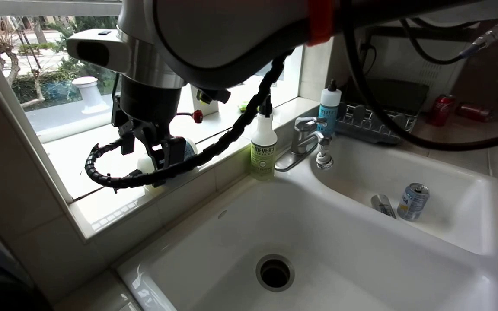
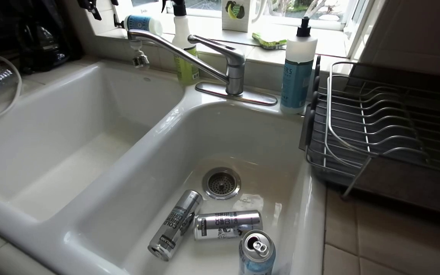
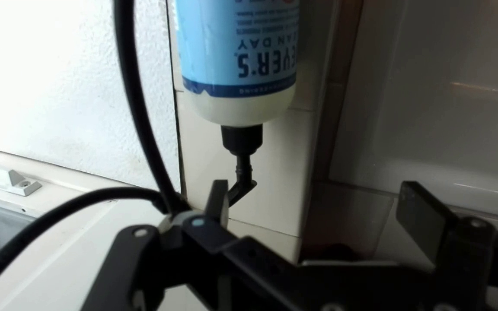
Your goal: Put the white bottle on the window sill in an upright position
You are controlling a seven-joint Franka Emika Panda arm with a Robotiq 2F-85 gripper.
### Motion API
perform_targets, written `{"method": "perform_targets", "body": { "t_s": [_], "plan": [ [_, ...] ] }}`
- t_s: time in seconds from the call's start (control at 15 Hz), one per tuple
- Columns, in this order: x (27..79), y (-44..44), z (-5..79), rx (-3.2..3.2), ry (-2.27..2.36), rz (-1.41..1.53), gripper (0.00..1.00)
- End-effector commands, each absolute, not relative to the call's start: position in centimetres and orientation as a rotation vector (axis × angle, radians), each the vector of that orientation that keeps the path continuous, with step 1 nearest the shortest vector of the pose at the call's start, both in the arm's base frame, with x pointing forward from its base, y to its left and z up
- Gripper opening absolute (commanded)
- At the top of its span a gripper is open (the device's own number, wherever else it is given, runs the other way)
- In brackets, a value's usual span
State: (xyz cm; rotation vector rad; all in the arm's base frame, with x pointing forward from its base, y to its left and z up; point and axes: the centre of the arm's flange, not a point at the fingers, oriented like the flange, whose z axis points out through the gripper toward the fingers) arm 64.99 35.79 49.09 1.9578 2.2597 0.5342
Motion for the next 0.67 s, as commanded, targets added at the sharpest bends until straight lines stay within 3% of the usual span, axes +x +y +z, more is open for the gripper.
{"method": "perform_targets", "body": {
  "t_s": [0.0, 0.27, 0.4, 0.6],
  "plan": [
    [66.7, 36.7, 48.3, 1.925, 2.287, 0.583, 0.97],
    [67.7, 36.8, 47.3, 1.909, 2.293, 0.595, 0.83],
    [68.1, 36.9, 46.8, 1.904, 2.295, 0.601, 0.91],
    [68.6, 37.0, 46.3, 1.893, 2.294, 0.607, 0.95]
  ]
}}
